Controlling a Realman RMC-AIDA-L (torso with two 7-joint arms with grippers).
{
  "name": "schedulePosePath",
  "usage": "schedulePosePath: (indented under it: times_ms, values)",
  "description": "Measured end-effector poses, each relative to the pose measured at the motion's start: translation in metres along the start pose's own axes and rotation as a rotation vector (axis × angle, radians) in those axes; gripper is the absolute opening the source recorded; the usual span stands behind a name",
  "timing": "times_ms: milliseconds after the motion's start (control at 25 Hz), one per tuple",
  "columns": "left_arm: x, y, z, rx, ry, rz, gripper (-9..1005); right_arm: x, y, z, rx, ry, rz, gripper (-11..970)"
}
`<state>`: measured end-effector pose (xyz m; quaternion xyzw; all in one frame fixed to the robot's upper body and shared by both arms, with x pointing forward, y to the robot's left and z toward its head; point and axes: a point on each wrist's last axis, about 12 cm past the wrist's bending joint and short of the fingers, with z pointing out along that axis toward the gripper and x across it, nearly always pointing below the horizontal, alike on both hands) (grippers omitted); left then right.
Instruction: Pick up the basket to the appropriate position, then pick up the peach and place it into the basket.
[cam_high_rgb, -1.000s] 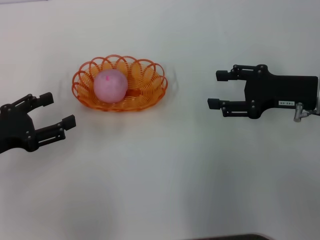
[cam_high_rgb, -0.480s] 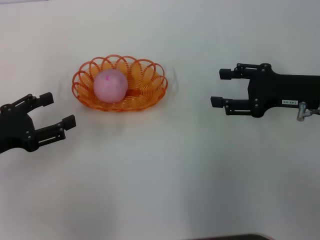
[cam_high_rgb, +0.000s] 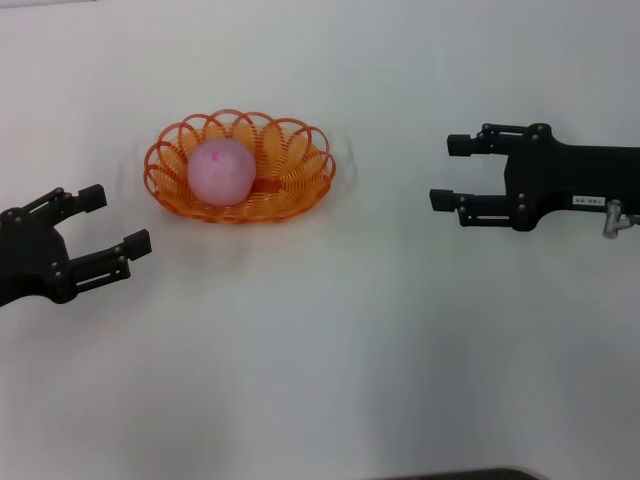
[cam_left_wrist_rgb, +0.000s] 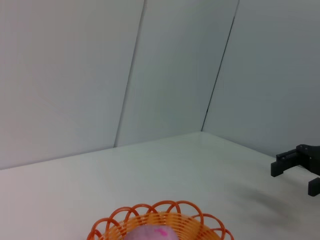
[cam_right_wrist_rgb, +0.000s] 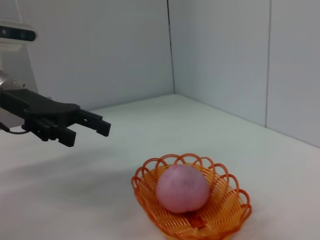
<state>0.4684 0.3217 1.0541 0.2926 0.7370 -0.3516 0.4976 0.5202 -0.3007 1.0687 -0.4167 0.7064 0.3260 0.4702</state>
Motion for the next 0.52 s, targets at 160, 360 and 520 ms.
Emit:
schedulePosePath:
  times_ms: [160, 360, 520]
  values:
    - [0.0001, 0.0000, -0.0004, -0.001, 0.000, 0.000, 885, -0.0001, -0.0006, -0.0017, 0.002, 0.002, 0.003, 769]
    - [-0.0001, 0.0001, -0.0001, -0.001, 0.000, 0.001, 885, -0.0003, -0.0009, -0.0021, 0.002, 0.003, 0.003, 769]
    - [-0.0003, 0.0008, -0.0013, -0.009, -0.005, -0.001, 885, -0.0001, -0.0009, -0.0026, 0.003, 0.004, 0.003, 769]
